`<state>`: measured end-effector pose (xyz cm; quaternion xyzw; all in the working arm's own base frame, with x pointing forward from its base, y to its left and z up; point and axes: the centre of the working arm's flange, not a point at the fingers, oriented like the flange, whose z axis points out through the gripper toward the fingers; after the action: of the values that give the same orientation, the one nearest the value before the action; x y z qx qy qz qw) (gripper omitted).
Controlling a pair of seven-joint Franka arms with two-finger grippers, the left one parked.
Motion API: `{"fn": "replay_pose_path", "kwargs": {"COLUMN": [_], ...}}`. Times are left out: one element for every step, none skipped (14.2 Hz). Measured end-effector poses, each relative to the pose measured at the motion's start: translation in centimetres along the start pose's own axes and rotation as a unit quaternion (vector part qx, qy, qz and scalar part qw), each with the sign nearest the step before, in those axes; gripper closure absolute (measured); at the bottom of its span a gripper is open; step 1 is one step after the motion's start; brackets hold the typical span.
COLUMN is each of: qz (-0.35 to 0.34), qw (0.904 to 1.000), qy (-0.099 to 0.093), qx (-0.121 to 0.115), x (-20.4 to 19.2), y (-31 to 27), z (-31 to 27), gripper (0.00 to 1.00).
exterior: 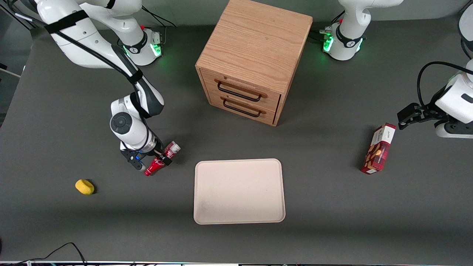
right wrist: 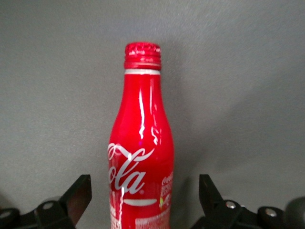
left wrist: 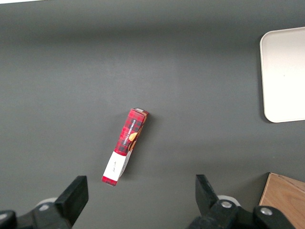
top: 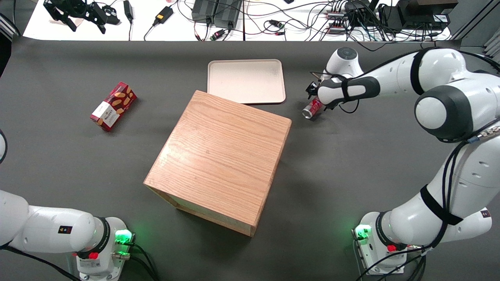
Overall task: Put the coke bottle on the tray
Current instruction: 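Close the right gripper around the bottle's body, then lift the bottle with the right gripper and carry it toward the tray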
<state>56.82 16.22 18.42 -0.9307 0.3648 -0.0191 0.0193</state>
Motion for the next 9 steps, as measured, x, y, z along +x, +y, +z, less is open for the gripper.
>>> {"fn": "replay_pose_path", "kwargs": {"qz": [-0.001, -0.001, -0.001, -0.001, -0.001, -0.002, -0.002, -0.002, -0.002], "qw": [1.0, 1.0, 1.0, 1.0, 1.0, 1.0, 1.0, 1.0, 1.0], "qy": [-0.001, -0.002, -0.003, -0.003, -0.002, -0.002, -0.002, -0.001, -0.001], "qx": [0.001, 0.002, 0.002, 0.002, 0.003, 0.004, 0.004, 0.005, 0.006], "x": [-0.13, -0.22, -0.27, -0.29, -0.31, -0.31, -0.3, -0.29, -0.27], "y": [-0.02, -0.03, -0.01, -0.02, -0.04, -0.06, -0.09, -0.14, -0.18], "z": [0.46, 0.8, 1.0, 1.09, 1.1, 1.09, 1.07, 1.01, 0.99], "gripper": [0.0, 0.0, 0.03, 0.04, 0.12, 0.26, 0.36, 0.45, 0.46]}}
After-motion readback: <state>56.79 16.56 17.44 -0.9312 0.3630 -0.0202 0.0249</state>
